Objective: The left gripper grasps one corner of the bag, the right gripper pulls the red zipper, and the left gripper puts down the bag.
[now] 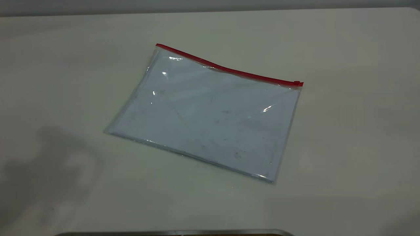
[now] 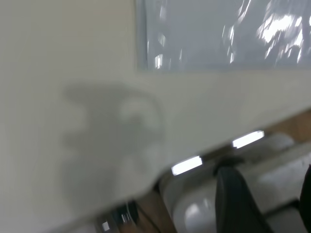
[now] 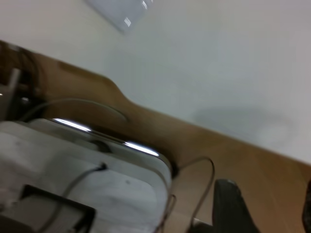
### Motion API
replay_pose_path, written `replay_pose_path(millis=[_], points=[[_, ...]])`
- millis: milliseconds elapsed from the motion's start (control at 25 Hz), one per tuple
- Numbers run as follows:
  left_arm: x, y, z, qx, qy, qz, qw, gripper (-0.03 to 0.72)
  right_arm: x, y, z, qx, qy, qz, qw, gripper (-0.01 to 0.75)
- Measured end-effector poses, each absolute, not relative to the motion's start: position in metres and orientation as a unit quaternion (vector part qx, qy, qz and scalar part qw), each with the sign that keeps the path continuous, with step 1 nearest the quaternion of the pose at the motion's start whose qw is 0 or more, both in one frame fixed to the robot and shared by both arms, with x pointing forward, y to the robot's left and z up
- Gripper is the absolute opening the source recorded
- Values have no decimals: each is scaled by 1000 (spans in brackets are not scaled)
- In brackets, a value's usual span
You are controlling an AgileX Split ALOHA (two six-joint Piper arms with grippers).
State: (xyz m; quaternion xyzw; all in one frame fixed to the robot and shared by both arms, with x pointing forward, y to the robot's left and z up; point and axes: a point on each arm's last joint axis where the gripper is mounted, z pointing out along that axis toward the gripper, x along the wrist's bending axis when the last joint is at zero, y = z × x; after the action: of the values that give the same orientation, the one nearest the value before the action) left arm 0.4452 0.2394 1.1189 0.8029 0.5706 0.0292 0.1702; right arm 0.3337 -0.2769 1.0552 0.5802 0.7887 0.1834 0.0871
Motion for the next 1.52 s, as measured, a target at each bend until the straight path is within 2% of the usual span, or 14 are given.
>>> replay_pose_path(millis=[240,400,600,880,1240,1520], points=[[373,256,1075,792,594,9,143,387,311,-286,1024,625,747,183,134,400],[333,271,1049,771,621,43,135,387,309,-290,1025,645,725,187,154,389],[298,291,1031,757,625,128,142,387,310,-291,1025,653,717,186,157,359],[270,300,1031,739,612,198,202,387,310,-291,1025,653,717,186,157,320],[248,305,1034,718,597,245,261,387,309,-291,1026,653,716,188,159,272],[244,307,1034,713,594,254,272,387,283,-293,1037,637,693,253,224,243]])
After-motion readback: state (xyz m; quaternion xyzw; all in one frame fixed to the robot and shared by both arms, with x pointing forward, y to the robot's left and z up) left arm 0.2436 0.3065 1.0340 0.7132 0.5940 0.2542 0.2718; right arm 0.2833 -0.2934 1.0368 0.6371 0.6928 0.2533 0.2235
